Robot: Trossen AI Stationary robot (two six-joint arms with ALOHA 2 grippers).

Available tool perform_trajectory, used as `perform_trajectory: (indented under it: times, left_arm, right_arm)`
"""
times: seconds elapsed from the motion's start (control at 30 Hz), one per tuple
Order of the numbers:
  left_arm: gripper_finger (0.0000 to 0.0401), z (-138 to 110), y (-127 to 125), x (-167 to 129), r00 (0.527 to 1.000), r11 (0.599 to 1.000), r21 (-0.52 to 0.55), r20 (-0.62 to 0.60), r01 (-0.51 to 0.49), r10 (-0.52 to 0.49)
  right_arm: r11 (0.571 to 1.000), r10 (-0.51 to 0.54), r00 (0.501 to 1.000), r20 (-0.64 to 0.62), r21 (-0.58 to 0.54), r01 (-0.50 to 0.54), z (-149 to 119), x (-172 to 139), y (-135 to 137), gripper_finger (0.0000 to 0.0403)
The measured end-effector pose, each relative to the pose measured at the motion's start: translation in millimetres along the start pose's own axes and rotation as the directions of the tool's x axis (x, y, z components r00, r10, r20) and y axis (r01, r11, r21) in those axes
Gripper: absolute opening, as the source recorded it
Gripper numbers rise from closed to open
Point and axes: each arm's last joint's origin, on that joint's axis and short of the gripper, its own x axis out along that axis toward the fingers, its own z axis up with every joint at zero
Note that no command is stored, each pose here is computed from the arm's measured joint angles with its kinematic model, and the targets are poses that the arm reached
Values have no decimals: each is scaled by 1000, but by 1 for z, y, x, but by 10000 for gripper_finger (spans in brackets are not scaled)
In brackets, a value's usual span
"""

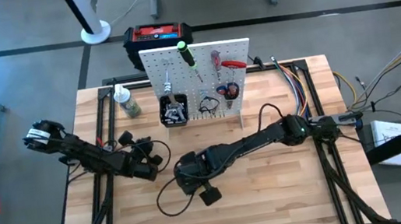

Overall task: Hang tools onto peg board
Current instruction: Hang the measuring tape on the pegboard

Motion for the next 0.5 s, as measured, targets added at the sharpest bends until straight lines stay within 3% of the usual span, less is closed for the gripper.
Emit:
perform_trajectory:
  times: [0.5]
  left_arm:
    - [0, 0, 0, 0, 1000, 999, -41, -5, 6, -6]
  right_arm:
    - [997, 11, 1000, -18, 71, -10, -2, 12, -1, 298]
